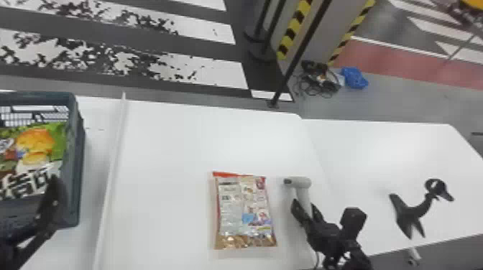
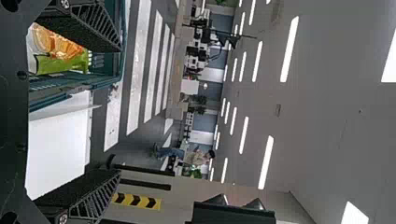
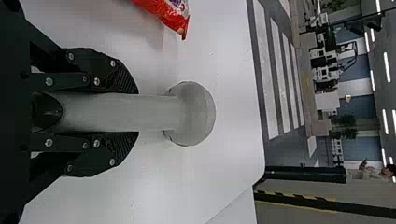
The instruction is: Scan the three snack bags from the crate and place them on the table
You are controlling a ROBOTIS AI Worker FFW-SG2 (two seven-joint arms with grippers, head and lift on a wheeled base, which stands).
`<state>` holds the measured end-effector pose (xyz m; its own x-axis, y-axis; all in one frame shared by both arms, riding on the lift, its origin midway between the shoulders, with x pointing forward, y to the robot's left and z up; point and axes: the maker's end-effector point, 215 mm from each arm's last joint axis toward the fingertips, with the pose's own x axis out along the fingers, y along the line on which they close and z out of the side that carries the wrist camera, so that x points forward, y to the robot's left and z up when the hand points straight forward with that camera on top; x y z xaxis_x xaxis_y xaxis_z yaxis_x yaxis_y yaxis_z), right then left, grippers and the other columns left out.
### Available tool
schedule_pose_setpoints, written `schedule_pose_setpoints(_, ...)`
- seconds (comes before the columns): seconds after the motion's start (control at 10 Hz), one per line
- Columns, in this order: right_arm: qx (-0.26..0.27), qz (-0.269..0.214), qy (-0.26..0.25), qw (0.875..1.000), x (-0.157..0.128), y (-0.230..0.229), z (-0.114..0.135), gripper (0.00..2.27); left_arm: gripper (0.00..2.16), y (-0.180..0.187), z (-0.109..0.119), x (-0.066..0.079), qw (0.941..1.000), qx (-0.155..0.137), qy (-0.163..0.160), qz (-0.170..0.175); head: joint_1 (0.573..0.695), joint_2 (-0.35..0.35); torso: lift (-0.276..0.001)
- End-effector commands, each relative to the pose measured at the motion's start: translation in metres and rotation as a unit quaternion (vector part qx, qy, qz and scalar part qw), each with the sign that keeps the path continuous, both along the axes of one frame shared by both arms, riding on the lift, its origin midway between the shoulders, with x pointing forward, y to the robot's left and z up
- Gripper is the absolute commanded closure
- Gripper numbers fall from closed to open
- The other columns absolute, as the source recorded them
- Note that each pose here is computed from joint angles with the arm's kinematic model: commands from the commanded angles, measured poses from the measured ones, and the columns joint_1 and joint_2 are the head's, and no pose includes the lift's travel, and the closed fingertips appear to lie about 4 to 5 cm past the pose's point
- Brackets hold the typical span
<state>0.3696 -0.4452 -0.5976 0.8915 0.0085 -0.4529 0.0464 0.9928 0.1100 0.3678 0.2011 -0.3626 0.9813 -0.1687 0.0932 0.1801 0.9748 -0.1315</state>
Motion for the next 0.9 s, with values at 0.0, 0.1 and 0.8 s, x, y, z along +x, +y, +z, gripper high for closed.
schedule_pose_setpoints(0.0, -0.012, -0.008, -0.029, 0.999, -0.007, 0.005, 0.018, 2.22, 0.07, 0.0, 0.001, 0.001, 1.0, 0.0, -0.001, 0.001, 0.695, -0.35, -0.037)
schedule_pose_setpoints(0.1, -0.021, -0.015, -0.058, 0.998, -0.015, 0.015, 0.043, 2.22, 0.07, -0.001, 0.0, 0.001, 1.0, -0.001, 0.001, 0.0, 0.695, -0.35, -0.037)
schedule_pose_setpoints(0.8, 0.045, 0.048, -0.148, 0.987, -0.059, 0.176, 0.119, 2.22, 0.07, -0.014, -0.001, -0.001, 0.9999, -0.005, 0.001, -0.009, 0.695, -0.214, -0.037)
